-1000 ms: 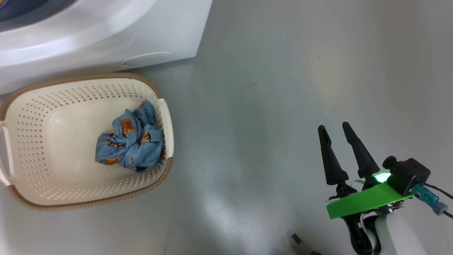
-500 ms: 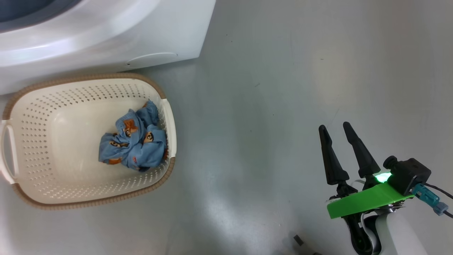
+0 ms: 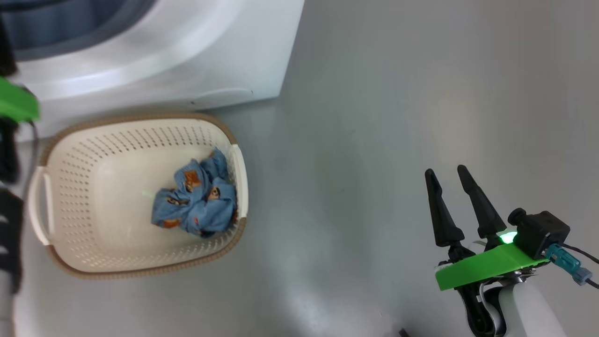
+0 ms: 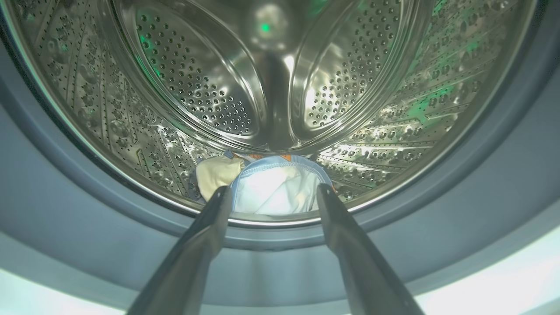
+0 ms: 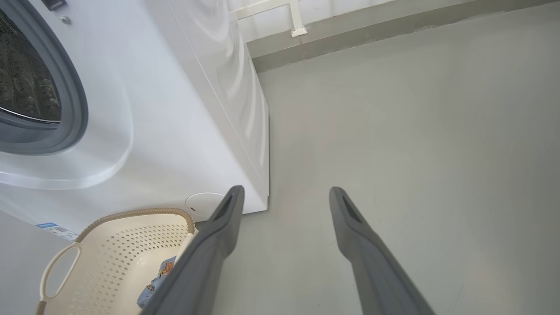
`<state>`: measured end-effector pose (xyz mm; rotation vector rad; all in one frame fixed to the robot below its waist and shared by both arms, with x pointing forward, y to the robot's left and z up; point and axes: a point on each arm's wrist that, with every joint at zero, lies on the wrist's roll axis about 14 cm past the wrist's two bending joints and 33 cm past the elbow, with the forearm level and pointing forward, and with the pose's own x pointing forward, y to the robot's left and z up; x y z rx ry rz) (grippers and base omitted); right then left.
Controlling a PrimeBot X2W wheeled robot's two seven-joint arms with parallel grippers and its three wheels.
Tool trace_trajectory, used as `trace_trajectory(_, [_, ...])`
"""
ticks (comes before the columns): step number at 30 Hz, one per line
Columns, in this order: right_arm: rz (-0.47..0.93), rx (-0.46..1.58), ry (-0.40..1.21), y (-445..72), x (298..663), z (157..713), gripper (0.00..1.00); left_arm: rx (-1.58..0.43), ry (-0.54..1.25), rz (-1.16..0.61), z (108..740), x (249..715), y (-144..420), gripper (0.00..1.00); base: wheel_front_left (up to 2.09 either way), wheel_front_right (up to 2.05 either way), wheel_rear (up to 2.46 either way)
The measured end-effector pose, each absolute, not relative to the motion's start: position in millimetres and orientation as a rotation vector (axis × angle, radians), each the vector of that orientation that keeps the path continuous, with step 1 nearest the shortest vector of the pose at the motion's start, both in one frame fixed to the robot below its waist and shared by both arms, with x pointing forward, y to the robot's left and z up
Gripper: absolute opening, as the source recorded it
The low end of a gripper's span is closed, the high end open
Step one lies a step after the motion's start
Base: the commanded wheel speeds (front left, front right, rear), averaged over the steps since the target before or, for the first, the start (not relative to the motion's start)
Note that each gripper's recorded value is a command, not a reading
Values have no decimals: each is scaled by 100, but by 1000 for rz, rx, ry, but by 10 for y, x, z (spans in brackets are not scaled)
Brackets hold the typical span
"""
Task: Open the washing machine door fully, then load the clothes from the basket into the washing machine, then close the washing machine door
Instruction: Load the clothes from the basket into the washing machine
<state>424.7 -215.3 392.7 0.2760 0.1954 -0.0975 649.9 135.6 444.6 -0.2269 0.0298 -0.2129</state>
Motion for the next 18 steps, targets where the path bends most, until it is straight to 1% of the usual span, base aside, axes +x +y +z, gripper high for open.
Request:
trace_trajectory(4, [-83,269,174,-2153,4230,4033,100,-227,52,-217,4414,6234,1347,100,0,0,0])
trace_trajectory(9, [-73,262,171,-2158,4100,4104,100,-232,83,-215,4382,5866,1362,100,0,0,0])
trace_trajectory(18, [-46,250,161,-2146,3925,4218,100,-245,71,-184,4537,5366,1498,100,0,0,0])
